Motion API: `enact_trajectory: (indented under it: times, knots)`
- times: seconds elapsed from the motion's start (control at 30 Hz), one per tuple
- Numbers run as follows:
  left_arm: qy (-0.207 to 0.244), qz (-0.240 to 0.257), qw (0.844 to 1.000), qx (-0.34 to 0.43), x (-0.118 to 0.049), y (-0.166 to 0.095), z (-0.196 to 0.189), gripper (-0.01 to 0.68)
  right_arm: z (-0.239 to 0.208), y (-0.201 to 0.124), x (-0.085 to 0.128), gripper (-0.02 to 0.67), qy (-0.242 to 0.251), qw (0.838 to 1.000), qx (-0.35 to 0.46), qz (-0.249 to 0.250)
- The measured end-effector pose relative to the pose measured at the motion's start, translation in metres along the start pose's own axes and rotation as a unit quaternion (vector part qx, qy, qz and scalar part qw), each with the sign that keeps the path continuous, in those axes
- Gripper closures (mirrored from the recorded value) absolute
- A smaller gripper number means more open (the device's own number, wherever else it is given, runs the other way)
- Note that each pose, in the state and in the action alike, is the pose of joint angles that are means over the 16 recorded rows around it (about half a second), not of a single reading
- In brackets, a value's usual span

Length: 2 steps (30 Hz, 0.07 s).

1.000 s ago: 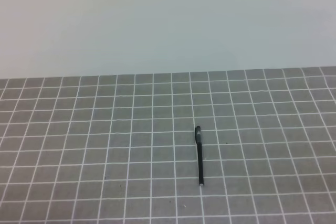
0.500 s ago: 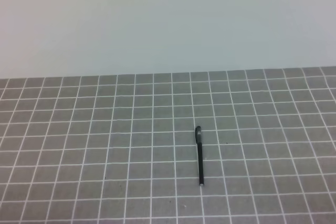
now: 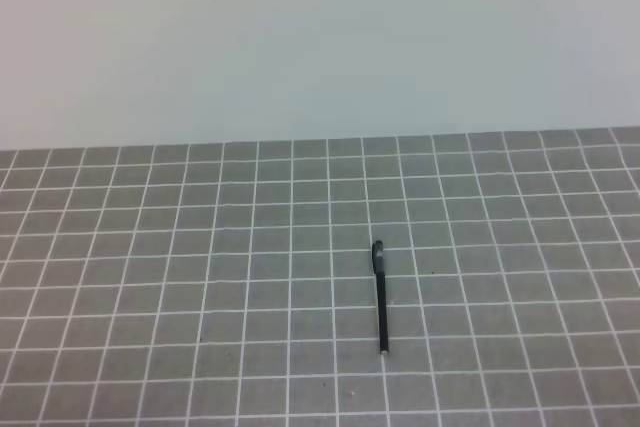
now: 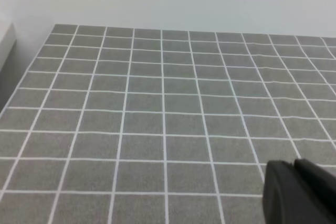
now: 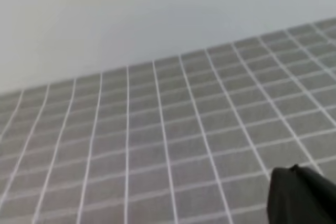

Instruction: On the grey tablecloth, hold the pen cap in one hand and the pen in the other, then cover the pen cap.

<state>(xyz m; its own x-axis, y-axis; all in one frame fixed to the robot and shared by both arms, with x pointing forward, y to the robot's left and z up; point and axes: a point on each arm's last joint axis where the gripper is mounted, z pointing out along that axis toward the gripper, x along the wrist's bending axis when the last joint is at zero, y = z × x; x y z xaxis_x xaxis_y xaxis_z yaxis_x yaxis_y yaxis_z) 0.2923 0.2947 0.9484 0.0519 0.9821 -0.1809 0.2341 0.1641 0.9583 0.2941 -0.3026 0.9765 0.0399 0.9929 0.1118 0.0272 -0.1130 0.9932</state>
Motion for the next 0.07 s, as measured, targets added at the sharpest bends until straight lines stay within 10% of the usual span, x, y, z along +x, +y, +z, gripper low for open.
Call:
enact_trajectory:
  times: [0.07]
  knots:
    - [0.0, 0.0, 1.0, 0.0, 0.0, 0.0, 0.0, 0.673, 0.0, -0.0002, 0.0001, 0.645, 0.0, 1.0, 0.001, 0.002]
